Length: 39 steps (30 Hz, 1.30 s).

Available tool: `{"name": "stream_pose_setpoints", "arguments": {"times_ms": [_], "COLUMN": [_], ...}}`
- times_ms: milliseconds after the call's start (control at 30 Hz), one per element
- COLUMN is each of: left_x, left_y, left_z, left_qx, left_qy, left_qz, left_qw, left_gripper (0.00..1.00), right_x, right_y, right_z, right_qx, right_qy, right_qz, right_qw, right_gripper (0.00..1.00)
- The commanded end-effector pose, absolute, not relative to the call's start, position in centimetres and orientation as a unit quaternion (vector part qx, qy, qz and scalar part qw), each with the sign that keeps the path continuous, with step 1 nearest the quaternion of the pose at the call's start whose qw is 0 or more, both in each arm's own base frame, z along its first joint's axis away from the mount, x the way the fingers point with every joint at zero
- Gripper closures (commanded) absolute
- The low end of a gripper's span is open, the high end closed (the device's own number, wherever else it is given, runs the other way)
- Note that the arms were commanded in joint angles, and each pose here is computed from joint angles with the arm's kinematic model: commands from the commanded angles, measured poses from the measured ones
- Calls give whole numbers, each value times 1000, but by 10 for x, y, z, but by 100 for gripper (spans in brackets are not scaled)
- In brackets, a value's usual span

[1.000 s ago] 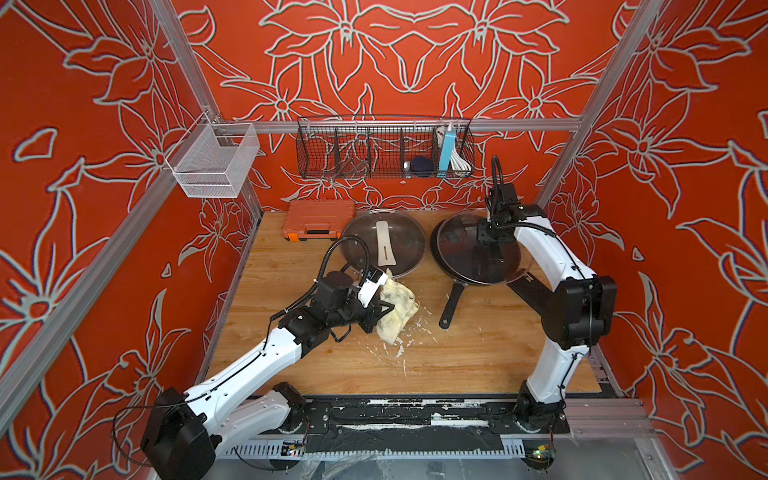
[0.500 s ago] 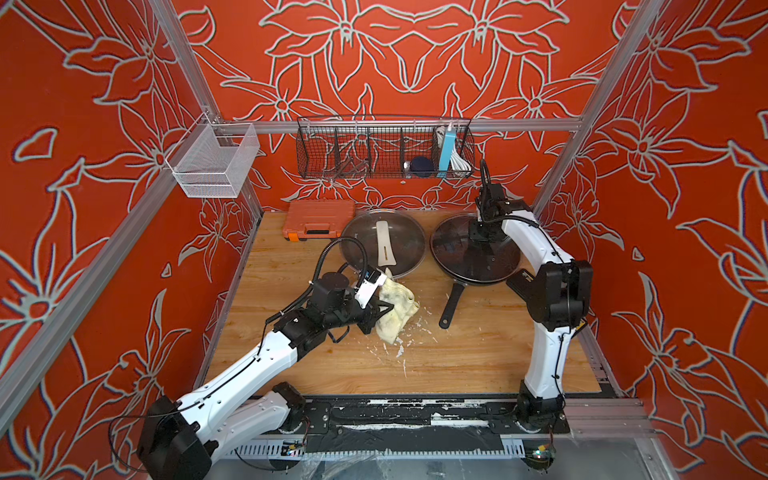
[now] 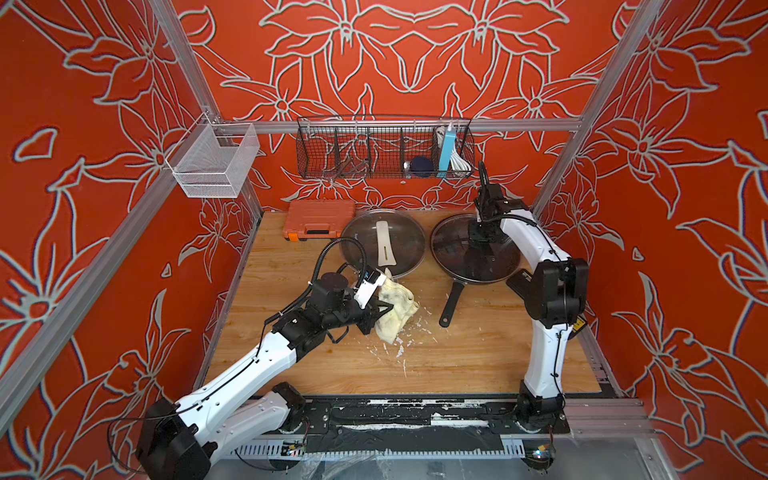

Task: Wipe the pot lid with a cloth
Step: Place the pot lid on the cooking pot.

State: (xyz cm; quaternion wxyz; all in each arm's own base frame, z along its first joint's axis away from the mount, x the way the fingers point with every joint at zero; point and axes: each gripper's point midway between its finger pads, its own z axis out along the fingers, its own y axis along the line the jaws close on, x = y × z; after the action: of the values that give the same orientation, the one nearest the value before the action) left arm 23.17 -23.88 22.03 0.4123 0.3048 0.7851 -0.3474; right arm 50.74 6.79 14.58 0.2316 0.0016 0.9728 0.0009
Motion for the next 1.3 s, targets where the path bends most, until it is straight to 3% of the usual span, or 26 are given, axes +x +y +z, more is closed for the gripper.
{"name": "stream_pose_setpoints", "arguments": {"times_ms": [0, 367, 733, 1067, 1267], "left_x": [231, 232, 232, 232, 233], "left_y": [-238, -238, -239, -239, -240], "left_z": [228, 227, 227, 228, 229], "left_qx": [311, 310, 311, 311, 310], "left_qy": [777, 776, 776, 775, 776], "left_qz": [-345, -345, -347, -349, -349], "left_qw": [426, 427, 424, 425, 423], "left_gripper": [100, 100, 100, 100, 100], "right_x": [533, 537, 540, 527, 531], "right_y": [71, 75, 78, 47, 60], "right_z": [170, 185, 172, 161, 147], "right_qx": [6, 5, 15, 10, 6], "right_qy": [957, 948, 952, 963, 967], "right_qz": [15, 37, 63, -34, -1], "right_qw": [289, 317, 301, 266, 254], "right_gripper": [100, 100, 100, 100, 100]}}
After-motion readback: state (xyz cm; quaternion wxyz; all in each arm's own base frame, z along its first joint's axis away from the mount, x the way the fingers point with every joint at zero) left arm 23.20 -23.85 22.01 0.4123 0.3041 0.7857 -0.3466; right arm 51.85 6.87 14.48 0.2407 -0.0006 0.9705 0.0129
